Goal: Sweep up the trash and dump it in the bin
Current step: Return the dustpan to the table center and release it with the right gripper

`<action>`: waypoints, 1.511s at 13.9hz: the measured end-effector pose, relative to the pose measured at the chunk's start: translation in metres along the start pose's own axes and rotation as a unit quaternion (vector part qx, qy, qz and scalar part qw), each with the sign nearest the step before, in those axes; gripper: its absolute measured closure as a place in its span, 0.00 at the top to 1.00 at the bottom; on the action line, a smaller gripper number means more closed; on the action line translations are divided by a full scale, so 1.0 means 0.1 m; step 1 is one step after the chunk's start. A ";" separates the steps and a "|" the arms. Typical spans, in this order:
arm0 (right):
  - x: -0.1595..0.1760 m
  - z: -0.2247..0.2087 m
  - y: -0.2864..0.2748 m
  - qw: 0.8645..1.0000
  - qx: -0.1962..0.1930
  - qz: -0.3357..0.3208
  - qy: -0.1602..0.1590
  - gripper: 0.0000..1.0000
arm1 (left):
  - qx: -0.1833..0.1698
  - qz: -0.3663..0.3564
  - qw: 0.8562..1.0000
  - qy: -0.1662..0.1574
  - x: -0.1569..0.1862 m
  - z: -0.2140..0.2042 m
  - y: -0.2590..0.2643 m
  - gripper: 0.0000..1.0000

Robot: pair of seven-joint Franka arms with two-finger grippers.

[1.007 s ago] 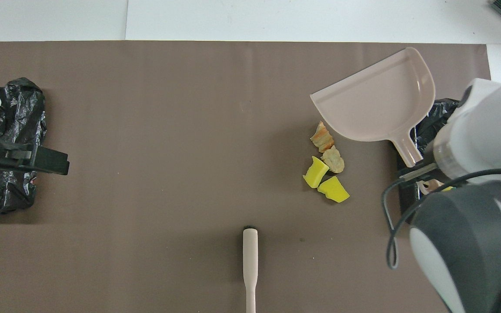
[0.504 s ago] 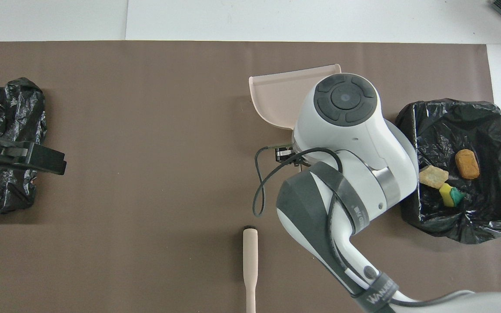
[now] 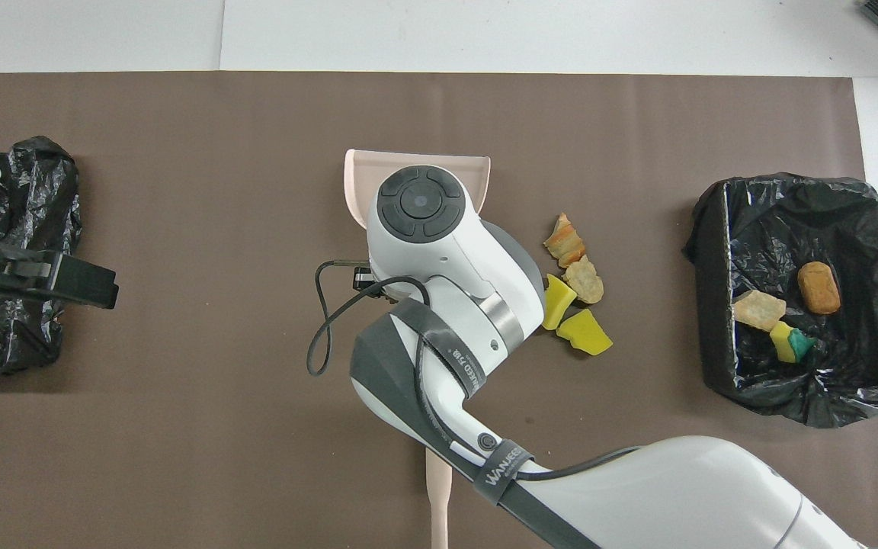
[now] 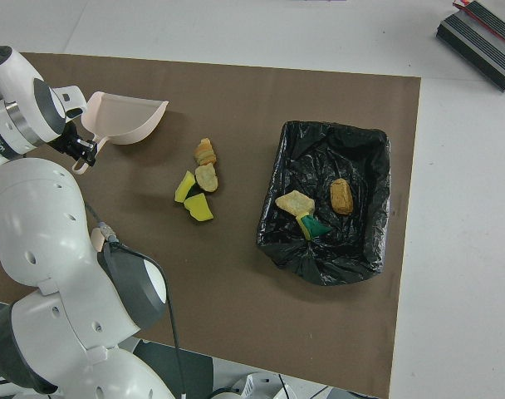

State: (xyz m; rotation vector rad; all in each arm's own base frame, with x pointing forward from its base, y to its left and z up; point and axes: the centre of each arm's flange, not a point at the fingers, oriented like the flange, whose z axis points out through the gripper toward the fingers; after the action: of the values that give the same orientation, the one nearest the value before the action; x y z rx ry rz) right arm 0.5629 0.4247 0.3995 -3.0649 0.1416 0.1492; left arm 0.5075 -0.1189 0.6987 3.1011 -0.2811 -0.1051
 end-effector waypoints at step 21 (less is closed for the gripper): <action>-0.87 -0.36 0.35 0.997 -0.037 -0.020 -0.067 1.00 | 0.000 -0.012 1.000 -0.001 0.00 0.00 -0.14 1.00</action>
State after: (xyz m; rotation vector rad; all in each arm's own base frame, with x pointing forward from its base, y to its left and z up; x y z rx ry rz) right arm 0.4769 0.3948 0.4414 -3.1164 0.0696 0.3647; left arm 0.5098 -0.1054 0.6982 3.1045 -0.2424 -0.1093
